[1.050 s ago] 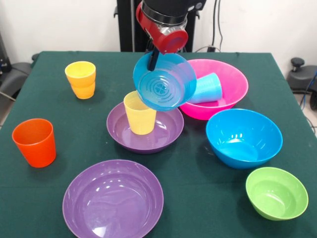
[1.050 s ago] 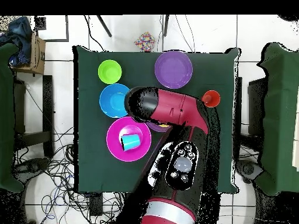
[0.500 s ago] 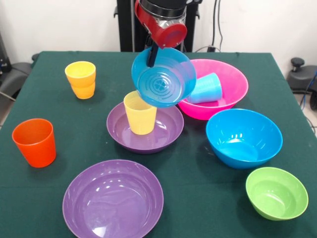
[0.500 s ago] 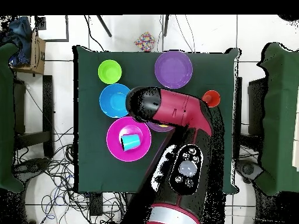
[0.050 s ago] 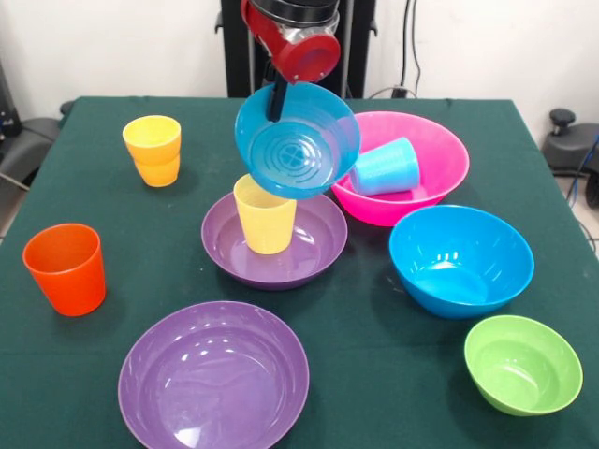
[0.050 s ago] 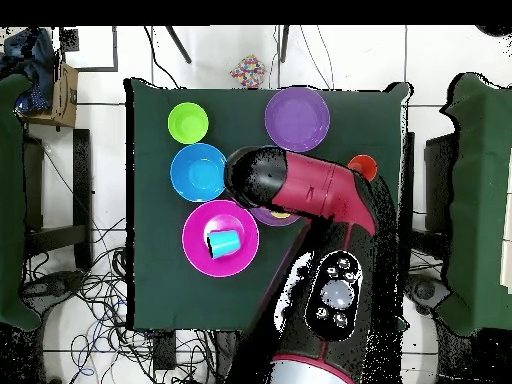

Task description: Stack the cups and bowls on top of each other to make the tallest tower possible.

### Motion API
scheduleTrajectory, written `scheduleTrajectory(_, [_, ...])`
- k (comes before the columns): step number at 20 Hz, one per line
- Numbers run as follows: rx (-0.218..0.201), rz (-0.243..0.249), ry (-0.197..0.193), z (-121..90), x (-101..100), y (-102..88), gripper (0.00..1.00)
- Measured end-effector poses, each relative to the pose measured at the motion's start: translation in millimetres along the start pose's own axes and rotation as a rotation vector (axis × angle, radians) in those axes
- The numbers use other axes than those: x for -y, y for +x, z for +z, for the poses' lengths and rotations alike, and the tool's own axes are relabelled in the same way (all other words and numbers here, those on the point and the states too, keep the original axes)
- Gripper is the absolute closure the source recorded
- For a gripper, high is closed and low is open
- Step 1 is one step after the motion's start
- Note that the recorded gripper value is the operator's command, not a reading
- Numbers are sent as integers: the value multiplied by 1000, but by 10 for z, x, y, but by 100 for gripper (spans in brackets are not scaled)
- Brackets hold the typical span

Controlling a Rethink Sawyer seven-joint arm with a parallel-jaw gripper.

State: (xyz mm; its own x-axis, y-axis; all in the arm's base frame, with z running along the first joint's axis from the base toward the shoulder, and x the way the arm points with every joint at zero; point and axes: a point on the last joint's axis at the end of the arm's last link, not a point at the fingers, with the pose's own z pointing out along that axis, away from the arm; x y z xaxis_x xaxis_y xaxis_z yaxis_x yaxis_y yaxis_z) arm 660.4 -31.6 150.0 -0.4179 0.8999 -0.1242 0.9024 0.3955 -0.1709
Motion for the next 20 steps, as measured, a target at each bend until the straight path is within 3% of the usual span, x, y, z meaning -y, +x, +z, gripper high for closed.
scheduleTrajectory(10, [-33,2,28,-5,25,-22,100])
scheduleTrajectory(20, [-30,-27,53,35,56,21,100])
